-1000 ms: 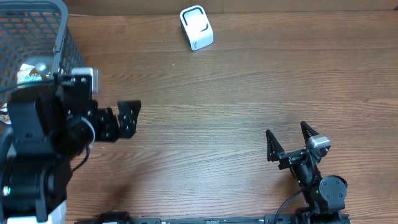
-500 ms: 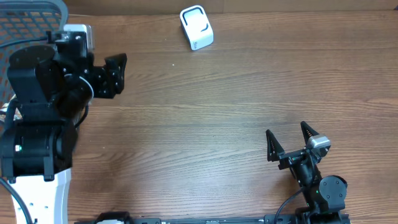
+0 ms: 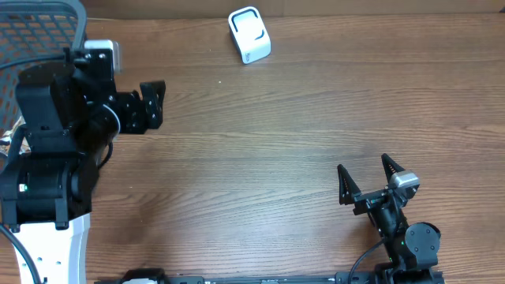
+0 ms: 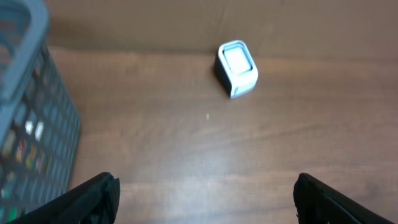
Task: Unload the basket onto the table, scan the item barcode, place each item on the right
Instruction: 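Move the left gripper over the basket and lower it inside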
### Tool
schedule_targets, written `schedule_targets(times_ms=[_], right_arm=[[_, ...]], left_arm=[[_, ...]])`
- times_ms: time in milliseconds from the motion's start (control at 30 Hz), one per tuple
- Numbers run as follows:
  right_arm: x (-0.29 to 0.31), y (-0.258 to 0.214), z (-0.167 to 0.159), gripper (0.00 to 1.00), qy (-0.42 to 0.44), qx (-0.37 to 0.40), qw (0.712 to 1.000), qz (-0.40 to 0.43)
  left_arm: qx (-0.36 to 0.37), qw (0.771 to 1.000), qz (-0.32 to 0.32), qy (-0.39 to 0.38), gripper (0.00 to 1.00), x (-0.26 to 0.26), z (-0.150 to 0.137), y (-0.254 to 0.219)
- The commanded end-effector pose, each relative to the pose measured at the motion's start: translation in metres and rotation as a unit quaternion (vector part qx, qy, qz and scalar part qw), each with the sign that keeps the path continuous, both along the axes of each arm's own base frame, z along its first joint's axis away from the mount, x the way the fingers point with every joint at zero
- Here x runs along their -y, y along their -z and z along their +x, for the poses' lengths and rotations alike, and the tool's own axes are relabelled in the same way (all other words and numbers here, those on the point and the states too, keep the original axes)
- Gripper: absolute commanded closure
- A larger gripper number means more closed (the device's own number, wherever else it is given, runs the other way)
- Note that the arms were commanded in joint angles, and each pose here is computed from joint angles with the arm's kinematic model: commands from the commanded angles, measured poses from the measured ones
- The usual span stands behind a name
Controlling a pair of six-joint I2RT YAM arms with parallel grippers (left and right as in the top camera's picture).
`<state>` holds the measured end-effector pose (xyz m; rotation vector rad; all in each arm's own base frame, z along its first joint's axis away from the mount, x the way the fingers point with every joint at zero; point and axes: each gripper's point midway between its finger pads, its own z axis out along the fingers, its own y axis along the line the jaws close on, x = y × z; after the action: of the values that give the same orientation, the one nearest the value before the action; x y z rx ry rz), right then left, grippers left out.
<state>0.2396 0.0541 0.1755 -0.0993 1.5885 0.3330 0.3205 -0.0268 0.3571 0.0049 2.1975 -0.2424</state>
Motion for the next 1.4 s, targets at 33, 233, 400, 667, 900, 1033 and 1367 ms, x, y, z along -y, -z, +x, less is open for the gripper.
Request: schedule_targets(times_ms=[33,233,400,667,900,1033,1367], right_arm=[[0.002,0.002,0.001,0.00,0.005,0.001,1.000,-0.001],[0.002,0.002,0.001,0.00,0.005,0.001,1.000,-0.001],[0.002,0.002,0.001,0.00,0.005,0.001,1.000,0.000],[0.002,0.002,0.001,0.00,0.005,0.001,1.000,-0.001],[0.002,0.002,0.001,0.00,0.005,0.001,1.000,-0.001],[0.002,0.002,0.001,0.00,0.005,0.001,1.000,0.000],[0.002,0.002,0.001,0.00,0.005,0.001,1.000,-0.001]], left_arm=[[-0.019,1.000,0.005,-0.003,0.14,0.000,-0.009,0.002],[-0.054,0.998,0.009,-0.009,0.15,-0.003,-0.019,0.016],[-0.079,0.996,0.024,-0.035,0.16,-0.013,-0.026,0.025],[-0.113,0.988,0.044,-0.100,0.19,-0.034,-0.035,0.037],[-0.124,0.978,0.072,-0.154,0.41,-0.057,-0.030,0.043],[-0.111,0.976,0.074,-0.170,0.35,-0.070,-0.015,0.040],[-0.004,0.965,0.082,-0.250,0.24,-0.135,0.016,-0.032]])
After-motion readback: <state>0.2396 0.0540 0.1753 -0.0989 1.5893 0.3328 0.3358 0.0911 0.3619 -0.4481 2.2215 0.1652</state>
